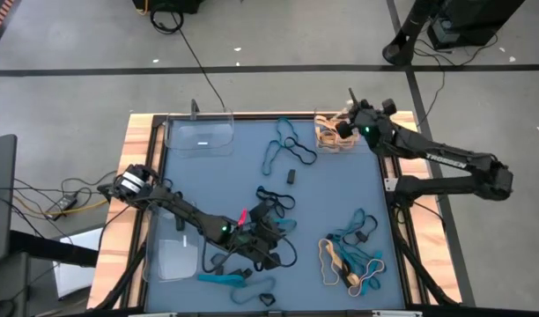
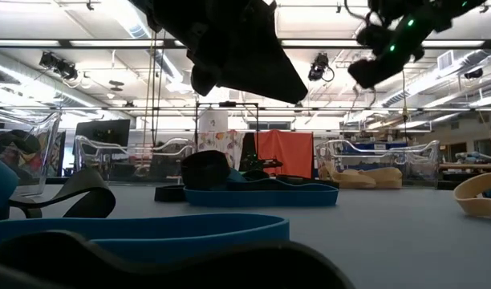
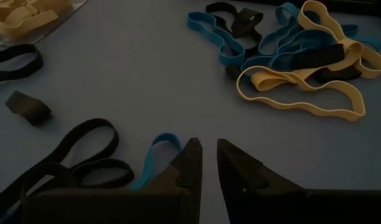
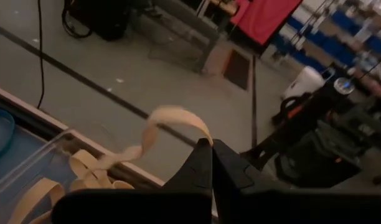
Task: Sort rubber bands into baskets
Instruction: Put the yellow rubber band into the top right transparent bin
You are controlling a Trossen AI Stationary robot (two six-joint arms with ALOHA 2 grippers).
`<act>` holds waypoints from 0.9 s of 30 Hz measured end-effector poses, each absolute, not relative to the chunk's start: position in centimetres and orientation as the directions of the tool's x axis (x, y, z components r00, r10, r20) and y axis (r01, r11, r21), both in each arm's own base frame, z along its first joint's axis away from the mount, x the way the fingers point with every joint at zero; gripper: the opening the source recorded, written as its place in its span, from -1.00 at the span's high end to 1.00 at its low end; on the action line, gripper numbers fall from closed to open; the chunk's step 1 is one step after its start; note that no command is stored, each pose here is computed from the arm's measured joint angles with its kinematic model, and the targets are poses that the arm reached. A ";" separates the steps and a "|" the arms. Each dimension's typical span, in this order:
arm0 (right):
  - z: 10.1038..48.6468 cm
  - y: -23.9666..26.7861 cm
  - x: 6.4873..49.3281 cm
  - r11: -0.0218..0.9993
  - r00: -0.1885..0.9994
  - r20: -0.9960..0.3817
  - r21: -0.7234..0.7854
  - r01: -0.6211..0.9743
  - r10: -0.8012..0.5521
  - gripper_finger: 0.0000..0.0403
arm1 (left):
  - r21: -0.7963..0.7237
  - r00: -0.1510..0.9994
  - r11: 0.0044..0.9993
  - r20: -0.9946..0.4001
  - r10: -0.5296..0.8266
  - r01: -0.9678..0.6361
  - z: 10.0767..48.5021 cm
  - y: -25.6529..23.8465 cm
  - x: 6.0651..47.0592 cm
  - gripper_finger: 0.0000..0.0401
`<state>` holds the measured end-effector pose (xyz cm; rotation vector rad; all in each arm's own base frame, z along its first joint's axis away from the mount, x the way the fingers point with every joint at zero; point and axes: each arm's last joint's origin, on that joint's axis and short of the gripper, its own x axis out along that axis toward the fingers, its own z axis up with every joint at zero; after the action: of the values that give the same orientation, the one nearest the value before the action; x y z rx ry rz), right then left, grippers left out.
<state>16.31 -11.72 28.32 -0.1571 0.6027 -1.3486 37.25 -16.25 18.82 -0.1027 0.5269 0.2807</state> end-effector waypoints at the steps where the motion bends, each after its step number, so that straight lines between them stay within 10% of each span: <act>1: 28.0 -12.3 16.3 0.239 0.093 -0.329 -0.435 0.868 -0.940 0.97 | -0.025 0.827 0.957 -0.509 0.237 -0.289 18.8 -16.3 37.2 0.74; 23: 21.0 -17.6 17.9 0.375 0.132 -0.574 -0.328 0.867 -0.808 0.64 | -0.051 0.831 0.952 -0.503 0.237 -0.303 18.9 -16.3 37.3 0.74; 27: 20.8 -16.8 18.5 0.511 0.286 -0.625 -0.213 0.833 -0.726 0.58 | -0.064 0.831 0.948 -0.502 0.238 -0.310 18.9 -16.3 37.3 0.74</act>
<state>18.49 -16.79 20.81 0.1663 0.7393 -1.0483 37.27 -16.32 18.89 -0.1454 0.5126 0.2917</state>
